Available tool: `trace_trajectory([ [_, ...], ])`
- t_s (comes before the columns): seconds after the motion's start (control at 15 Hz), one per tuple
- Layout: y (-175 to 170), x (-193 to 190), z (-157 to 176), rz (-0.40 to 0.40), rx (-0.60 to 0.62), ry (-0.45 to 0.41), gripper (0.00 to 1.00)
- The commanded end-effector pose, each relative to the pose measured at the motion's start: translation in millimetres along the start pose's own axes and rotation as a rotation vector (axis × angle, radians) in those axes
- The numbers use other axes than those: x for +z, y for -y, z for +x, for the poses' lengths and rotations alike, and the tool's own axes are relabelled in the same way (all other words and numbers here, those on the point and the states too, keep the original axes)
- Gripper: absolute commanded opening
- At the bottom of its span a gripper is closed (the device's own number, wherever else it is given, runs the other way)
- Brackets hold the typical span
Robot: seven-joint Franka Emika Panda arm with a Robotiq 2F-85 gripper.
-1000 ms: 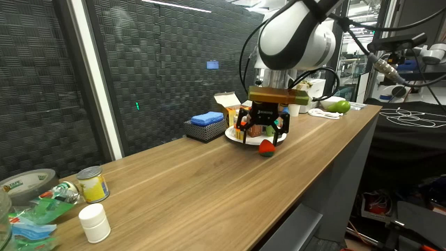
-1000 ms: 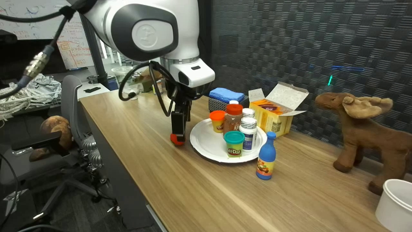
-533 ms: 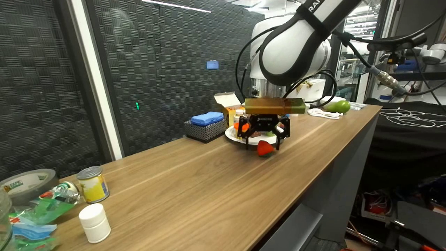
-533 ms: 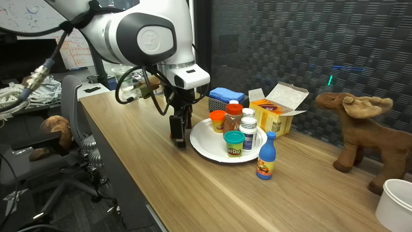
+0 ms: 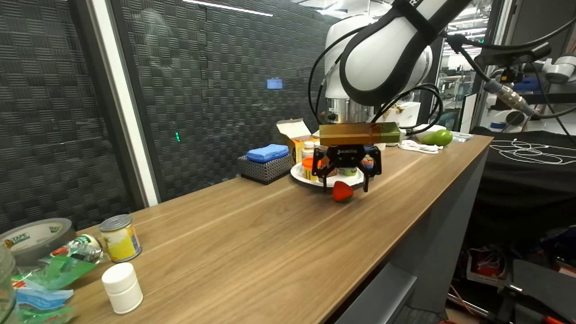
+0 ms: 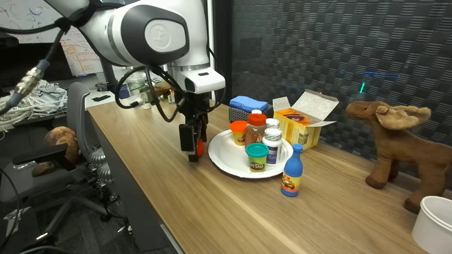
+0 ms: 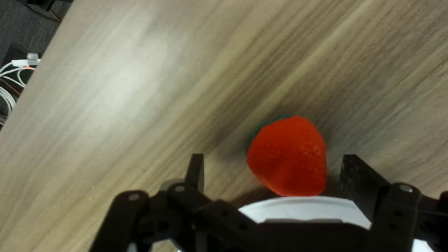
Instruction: Put all the objects surrounding the plate on to the plate.
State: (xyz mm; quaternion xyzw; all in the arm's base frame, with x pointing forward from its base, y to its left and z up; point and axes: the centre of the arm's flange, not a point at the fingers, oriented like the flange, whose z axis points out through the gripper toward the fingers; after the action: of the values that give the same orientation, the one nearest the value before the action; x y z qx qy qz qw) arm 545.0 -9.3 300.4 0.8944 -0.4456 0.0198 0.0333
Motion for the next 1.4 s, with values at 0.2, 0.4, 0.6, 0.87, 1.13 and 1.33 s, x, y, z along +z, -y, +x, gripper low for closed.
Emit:
trace_trajectory([
  [0.2, -10, -14, -21, -0.016, -0.014, 0.031, 0.75],
  [0.4, -4, -15, -24, 0.006, -0.017, 0.047, 0.56],
  [0.6, 0, -14, -29, 0.014, -0.015, 0.053, 0.33],
  [0.87, 0, -13, -26, 0.022, -0.012, 0.004, 0.23],
  [1.13, -1, -35, -28, 0.076, -0.034, -0.052, 0.23],
  [1.33, 2, -58, -21, 0.143, -0.043, -0.110, 0.23],
])
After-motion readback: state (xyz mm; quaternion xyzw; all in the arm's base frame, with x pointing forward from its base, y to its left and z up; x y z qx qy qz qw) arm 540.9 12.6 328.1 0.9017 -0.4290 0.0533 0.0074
